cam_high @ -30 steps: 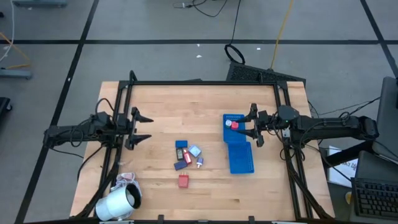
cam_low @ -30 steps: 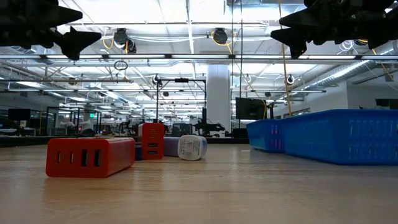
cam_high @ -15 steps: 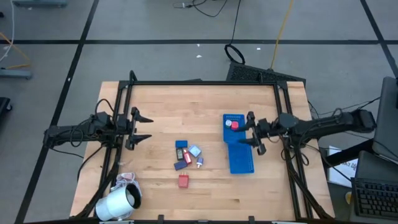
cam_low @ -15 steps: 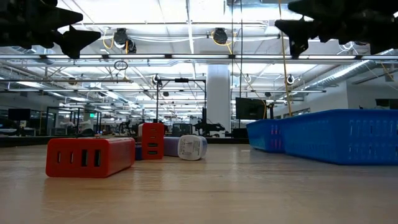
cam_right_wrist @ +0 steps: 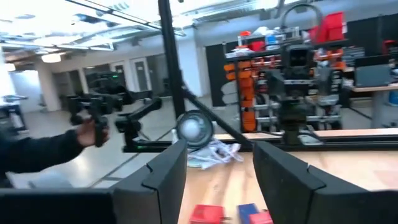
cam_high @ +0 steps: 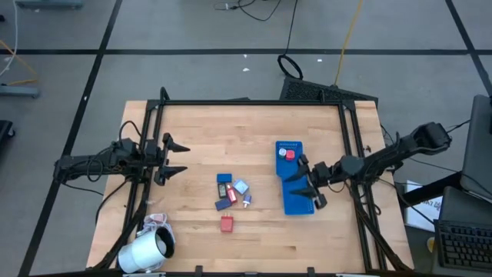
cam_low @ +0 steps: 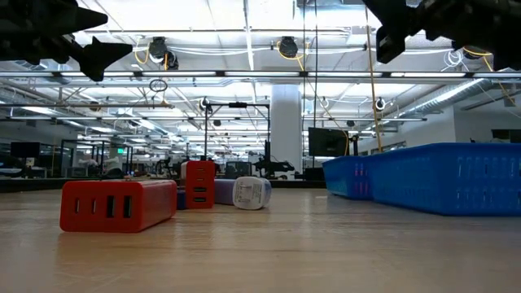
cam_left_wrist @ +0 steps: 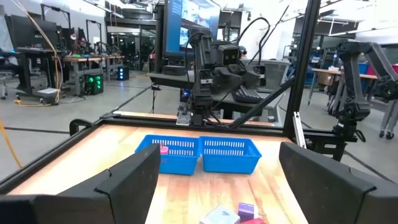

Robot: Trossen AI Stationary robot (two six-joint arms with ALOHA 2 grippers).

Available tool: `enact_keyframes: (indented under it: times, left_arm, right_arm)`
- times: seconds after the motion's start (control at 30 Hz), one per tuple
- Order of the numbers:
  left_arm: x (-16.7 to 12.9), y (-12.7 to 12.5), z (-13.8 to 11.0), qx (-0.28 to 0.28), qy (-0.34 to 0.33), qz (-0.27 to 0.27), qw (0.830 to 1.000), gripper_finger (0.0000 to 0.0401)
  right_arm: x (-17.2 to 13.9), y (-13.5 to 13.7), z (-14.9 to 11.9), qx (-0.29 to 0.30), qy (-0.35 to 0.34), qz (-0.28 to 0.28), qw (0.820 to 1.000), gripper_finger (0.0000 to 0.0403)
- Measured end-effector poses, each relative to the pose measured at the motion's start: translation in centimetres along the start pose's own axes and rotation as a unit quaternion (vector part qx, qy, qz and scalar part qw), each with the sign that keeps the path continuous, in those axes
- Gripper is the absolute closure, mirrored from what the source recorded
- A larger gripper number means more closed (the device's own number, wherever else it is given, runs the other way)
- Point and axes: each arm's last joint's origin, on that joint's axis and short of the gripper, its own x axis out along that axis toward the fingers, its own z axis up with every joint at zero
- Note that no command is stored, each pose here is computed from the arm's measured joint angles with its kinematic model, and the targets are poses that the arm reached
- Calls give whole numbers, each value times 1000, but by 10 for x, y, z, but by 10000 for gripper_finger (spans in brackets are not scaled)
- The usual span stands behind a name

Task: Pick & Place Office items
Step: Put the red charger adapter into the top blue bin

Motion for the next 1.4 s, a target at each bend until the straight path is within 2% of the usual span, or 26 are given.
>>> enact_keyframes:
  times: [0.13, 0.2, 0.3, 0.53, 0.87, 1.07, 1.4]
  left_arm:
    - [0, 0, 1, -3, -3, 0, 1000, 81]
    - [0, -1, 3, -53, -12, -16, 998, 86]
    - [1, -3, 7, -87, -40, -42, 995, 92]
    - [7, -10, 6, -85, -43, -106, 990, 96]
    - [21, -16, -5, -97, 10, -99, 990, 75]
    - [33, -24, -3, -104, -9, -121, 987, 72]
    - [55, -43, -5, -111, -50, -181, 976, 93]
  right_arm:
    - [3, 8, -5, 5, -1, 22, 1000, 231]
    - [3, 11, -7, 6, 3, 27, 1000, 232]
    - [3, 13, -8, 19, 6, 29, 999, 232]
    - [3, 13, -9, 29, 11, 29, 999, 232]
    - [3, 13, -11, 24, 20, 28, 999, 232]
    - [3, 13, -11, 14, 22, 27, 999, 232]
    - [3, 13, -12, 14, 28, 27, 999, 232]
